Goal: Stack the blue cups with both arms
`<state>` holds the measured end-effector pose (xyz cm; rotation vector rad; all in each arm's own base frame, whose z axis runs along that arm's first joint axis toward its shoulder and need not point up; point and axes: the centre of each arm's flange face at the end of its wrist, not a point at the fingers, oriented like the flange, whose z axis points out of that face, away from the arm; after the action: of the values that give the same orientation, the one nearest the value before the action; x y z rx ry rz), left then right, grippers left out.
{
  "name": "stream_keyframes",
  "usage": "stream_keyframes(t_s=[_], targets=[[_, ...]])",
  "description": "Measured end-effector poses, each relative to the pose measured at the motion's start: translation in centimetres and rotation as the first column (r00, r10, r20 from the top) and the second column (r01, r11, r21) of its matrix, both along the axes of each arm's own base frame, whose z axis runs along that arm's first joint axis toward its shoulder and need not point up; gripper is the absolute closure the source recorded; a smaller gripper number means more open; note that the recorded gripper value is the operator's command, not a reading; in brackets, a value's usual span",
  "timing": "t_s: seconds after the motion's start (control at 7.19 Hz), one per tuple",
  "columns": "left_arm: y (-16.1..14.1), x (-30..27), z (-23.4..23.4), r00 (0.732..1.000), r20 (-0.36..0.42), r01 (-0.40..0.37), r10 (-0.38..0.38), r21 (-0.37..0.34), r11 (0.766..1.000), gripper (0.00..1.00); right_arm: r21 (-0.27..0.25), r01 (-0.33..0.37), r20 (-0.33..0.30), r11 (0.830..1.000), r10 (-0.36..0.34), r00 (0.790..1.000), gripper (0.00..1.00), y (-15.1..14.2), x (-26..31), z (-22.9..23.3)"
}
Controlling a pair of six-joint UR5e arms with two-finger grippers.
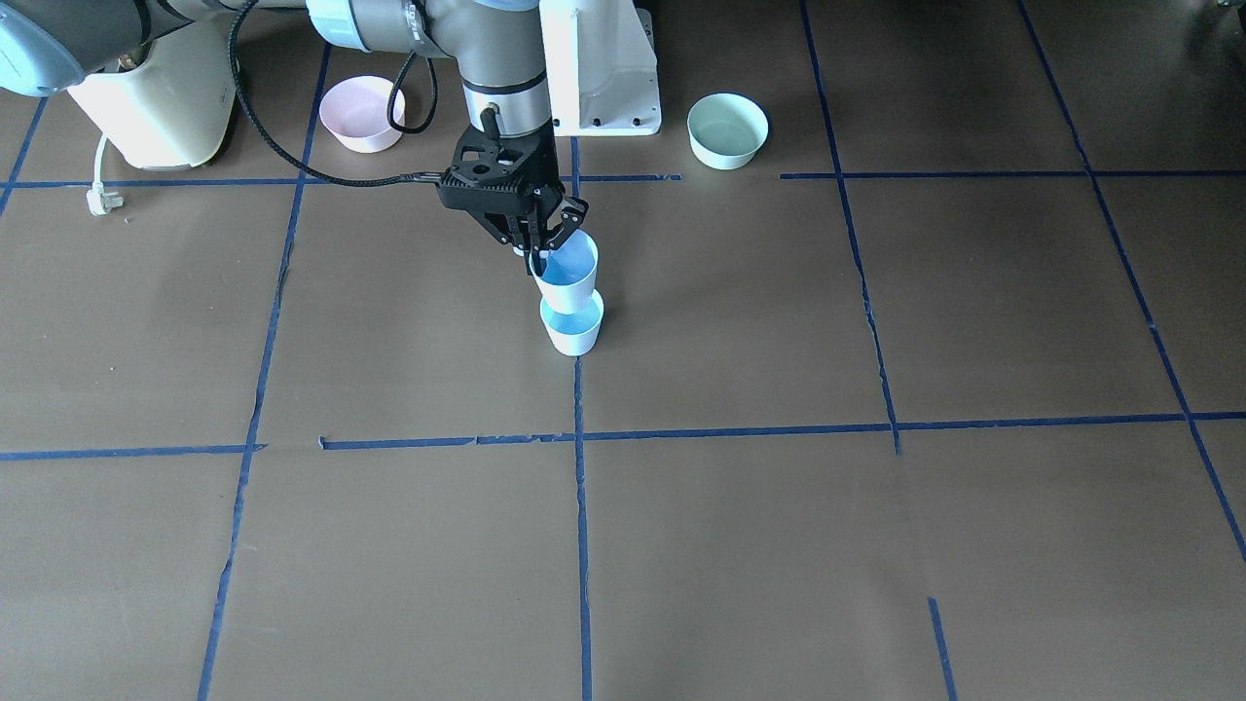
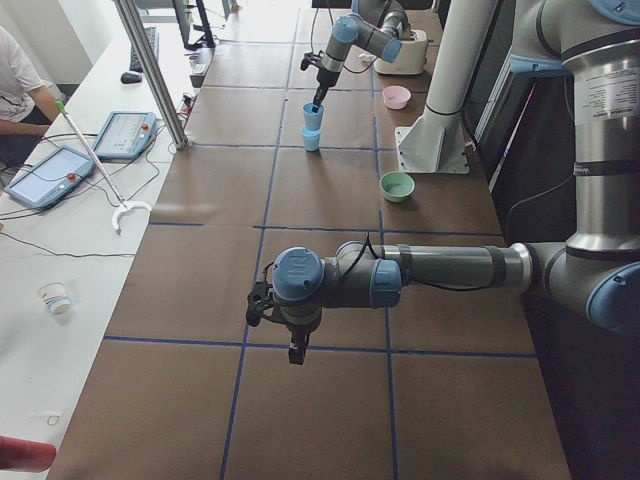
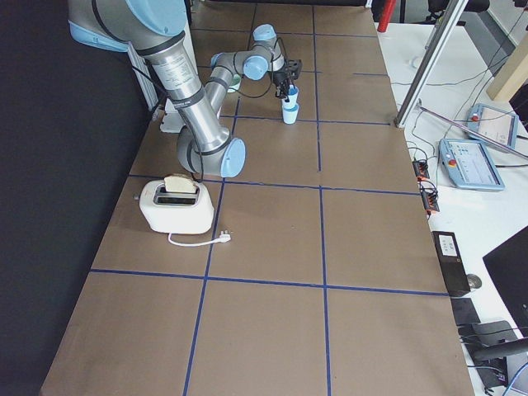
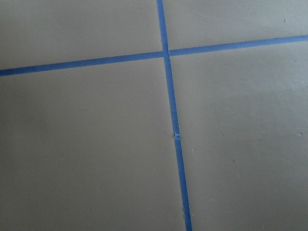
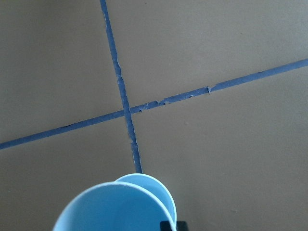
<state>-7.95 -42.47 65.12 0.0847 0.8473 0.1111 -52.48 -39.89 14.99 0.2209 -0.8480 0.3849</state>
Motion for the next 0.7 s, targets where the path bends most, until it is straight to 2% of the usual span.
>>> stream_keyframes(t_s=[0.7], targets=[[-0.06,0.0,-0.09,1.0,0.0,0.0,0.0,0.002,1.0,0.0,0.009,0.001,-0.005,1.0,-0.001,1.0,0.01,-0.86,-0.13,-0.3]])
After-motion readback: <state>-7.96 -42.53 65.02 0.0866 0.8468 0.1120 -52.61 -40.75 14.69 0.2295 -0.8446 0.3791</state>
